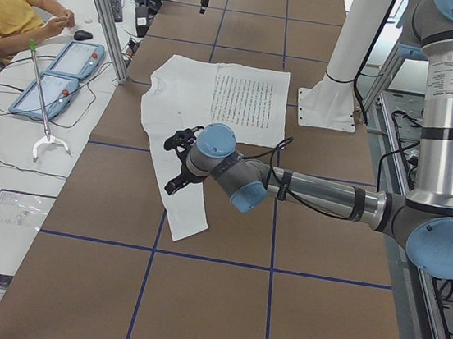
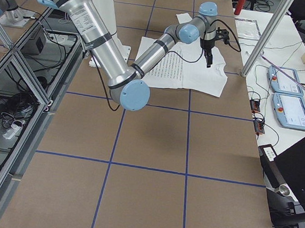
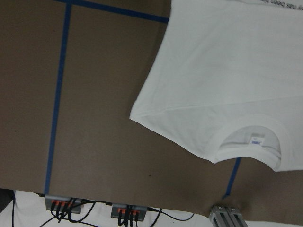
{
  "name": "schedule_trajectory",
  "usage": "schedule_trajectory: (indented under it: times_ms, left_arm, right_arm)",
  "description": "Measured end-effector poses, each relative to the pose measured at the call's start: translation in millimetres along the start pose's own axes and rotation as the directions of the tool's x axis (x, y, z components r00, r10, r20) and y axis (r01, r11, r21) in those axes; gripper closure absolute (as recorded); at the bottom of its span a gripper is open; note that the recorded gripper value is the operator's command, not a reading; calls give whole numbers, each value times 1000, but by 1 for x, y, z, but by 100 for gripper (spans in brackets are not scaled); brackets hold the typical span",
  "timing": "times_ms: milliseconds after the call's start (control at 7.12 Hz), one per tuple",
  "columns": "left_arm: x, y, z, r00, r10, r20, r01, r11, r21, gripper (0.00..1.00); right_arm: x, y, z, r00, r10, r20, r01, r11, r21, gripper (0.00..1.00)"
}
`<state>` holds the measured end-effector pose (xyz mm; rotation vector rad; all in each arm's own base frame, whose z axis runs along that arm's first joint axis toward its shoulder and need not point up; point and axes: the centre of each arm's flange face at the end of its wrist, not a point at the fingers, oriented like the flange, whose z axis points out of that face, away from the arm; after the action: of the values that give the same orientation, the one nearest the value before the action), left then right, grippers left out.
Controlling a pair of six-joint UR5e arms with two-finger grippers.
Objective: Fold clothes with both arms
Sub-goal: 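Withdraw the right gripper while the left gripper reaches the other sleeve cuff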
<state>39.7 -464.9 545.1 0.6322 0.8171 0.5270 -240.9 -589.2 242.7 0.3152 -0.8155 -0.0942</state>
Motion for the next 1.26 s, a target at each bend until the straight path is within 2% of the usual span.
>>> schedule_trajectory:
  times_ms: [281,562,842,1263]
  left_arm:
    - [7,20,43,999,14,-36,-17,998,-66,0]
    - [2,54,86,998,53,-38,-56,996,-74,0]
    - [-1,89,119,996,79,-38,-82,995,-65,0]
    - [16,96,149,995,95,-26,-97,992,-86,1]
  right_arm:
    - [116,59,-7,996,-89,15,89,995,-33,0]
    - [188,104,-10,992,-113,53,115,993,-24,0]
    - [210,123,-14,993,-106,57,107,994,-18,0]
    - [215,129,-14,994,-95,55,96,995,-20,0]
